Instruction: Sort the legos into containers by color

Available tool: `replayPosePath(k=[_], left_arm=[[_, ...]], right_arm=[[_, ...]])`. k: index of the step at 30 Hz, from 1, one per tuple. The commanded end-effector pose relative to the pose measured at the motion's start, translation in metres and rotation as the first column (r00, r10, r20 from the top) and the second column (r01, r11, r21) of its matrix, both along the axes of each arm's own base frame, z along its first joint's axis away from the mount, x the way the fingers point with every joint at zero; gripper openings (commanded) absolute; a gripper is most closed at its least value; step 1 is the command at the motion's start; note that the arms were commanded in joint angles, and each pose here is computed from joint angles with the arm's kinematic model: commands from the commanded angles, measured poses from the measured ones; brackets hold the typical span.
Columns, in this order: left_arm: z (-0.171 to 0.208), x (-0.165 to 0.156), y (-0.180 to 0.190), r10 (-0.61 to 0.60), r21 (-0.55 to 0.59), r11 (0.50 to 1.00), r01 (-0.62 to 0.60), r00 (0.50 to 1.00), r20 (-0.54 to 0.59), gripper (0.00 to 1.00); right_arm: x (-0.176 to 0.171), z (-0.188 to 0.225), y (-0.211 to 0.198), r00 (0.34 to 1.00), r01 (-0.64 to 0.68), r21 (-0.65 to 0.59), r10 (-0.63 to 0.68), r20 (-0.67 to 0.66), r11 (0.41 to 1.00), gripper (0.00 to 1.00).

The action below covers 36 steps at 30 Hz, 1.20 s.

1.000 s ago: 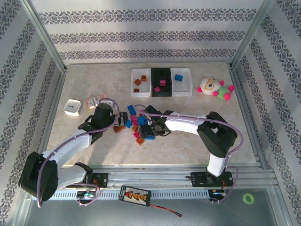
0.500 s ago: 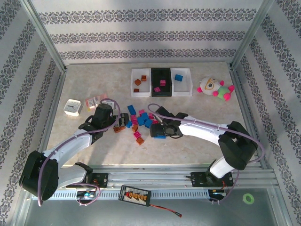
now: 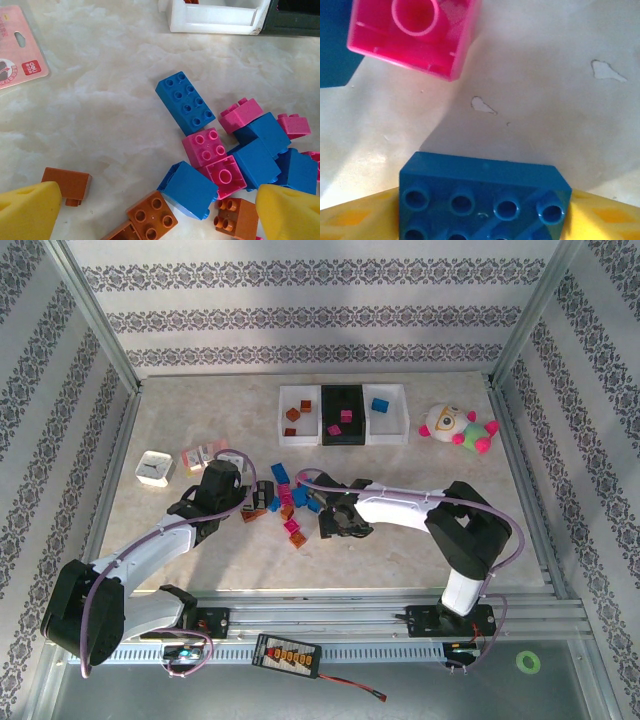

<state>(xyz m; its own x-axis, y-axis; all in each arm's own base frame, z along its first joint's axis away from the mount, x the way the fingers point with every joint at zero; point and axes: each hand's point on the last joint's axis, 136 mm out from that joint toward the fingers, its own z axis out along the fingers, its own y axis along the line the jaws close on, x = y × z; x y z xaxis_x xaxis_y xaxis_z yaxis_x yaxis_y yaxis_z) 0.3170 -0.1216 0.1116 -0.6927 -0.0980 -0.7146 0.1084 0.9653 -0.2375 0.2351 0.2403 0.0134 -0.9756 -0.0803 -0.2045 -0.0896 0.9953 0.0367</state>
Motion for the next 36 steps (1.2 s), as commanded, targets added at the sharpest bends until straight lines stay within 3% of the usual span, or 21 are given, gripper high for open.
replayPosePath(k=[1,7,11,20,28,36], left_arm=[[0.005,0.004,0.003,-0.003,0.007,1.000,0.003,1.000,0.029,0.99],[0.009,0.003,-0.008,-0.064,-0.020,0.998,0.065,0.996,0.055,0.99],[0.018,-0.001,-0.031,-0.195,-0.028,0.979,0.200,0.974,0.116,0.99],[0.043,-0.015,-0.099,-0.443,-0.002,0.885,0.466,0.844,0.303,0.99],[0.050,-0.010,-0.112,-0.434,-0.039,0.877,0.478,0.825,0.362,0.99],[0.050,-0.010,-0.111,-0.437,-0.019,0.880,0.474,0.825,0.359,0.99]], right_arm=[[0.004,0.013,0.003,1.000,-0.003,0.001,0.003,0.027,1.000,0.63],[0.019,0.046,-0.005,0.993,0.015,0.051,-0.021,0.113,0.999,0.61],[0.046,0.085,-0.022,0.970,0.042,0.088,-0.062,0.234,0.995,0.61],[0.166,0.158,-0.092,0.830,0.188,0.195,-0.262,0.492,0.963,0.60],[0.274,0.145,-0.134,0.761,0.313,0.345,-0.451,0.467,0.885,0.60],[0.330,0.109,-0.143,0.740,0.393,0.417,-0.551,0.385,0.819,0.61]])
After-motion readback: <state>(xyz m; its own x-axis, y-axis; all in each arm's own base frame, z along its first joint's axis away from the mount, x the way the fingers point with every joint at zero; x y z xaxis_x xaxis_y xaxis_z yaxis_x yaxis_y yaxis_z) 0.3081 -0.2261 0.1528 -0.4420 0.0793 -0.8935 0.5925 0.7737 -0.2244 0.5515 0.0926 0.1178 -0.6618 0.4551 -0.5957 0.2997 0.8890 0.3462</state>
